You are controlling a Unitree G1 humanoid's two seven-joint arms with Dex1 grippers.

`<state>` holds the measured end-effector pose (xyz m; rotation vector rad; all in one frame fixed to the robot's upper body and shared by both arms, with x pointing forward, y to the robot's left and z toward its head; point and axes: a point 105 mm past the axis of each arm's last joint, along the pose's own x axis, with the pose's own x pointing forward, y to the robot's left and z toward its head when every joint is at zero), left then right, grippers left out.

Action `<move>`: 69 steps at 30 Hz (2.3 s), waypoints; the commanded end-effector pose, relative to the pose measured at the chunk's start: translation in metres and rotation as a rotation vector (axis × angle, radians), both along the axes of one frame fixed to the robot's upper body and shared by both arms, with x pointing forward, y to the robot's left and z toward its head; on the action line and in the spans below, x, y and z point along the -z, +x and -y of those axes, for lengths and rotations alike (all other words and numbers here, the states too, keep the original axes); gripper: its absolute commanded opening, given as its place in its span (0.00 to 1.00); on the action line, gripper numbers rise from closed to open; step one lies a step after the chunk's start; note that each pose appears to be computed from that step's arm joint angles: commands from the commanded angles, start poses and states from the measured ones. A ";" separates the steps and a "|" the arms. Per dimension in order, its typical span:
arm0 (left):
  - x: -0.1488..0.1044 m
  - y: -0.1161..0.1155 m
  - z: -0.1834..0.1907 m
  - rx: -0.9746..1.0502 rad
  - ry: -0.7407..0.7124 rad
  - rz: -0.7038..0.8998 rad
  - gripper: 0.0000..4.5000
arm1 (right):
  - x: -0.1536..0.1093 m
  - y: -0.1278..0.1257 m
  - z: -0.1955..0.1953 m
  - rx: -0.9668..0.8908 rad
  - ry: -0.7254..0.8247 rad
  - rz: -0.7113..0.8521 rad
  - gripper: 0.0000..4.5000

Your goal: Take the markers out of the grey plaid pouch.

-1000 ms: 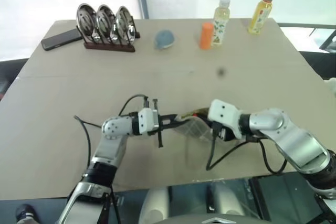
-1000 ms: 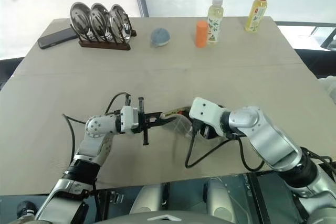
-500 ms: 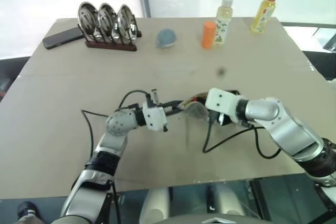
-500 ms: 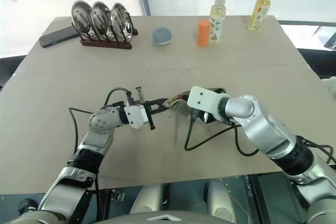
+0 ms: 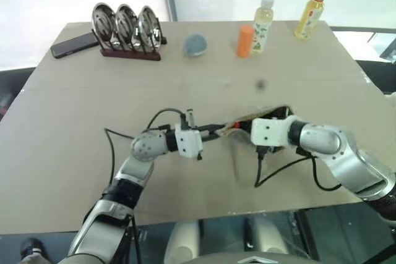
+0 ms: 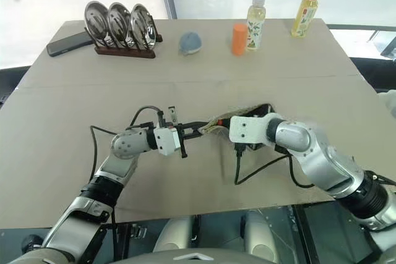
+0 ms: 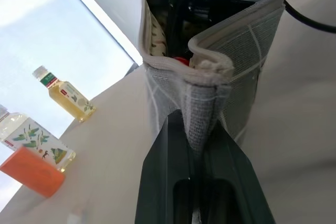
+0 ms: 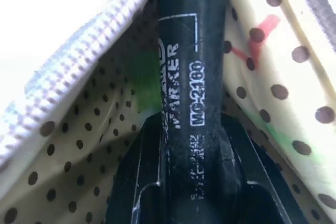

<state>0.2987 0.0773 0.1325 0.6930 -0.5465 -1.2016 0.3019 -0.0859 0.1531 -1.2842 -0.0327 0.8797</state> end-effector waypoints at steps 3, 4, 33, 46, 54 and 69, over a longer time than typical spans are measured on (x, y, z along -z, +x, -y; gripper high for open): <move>-0.007 0.020 -0.021 -0.162 -0.100 -0.157 0.00 | -0.008 0.004 0.000 -0.025 -0.131 0.164 0.11; -0.009 0.022 -0.020 -0.173 -0.130 -0.205 0.00 | -0.007 0.003 -0.001 -0.035 -0.142 0.164 0.11; 0.012 0.015 -0.051 -0.243 -0.148 -0.283 0.00 | -0.080 -0.019 0.062 0.250 0.913 -0.255 0.11; 0.006 0.018 -0.068 -0.286 -0.143 -0.241 0.00 | 0.030 0.038 0.170 0.972 0.639 -0.388 0.22; 0.004 0.015 -0.070 -0.278 -0.178 -0.256 0.00 | 0.055 0.043 0.167 0.990 0.615 -0.470 0.99; -0.017 -0.006 -0.068 -0.040 -0.363 -0.461 0.00 | -0.063 -0.022 0.066 0.332 0.869 -0.410 0.99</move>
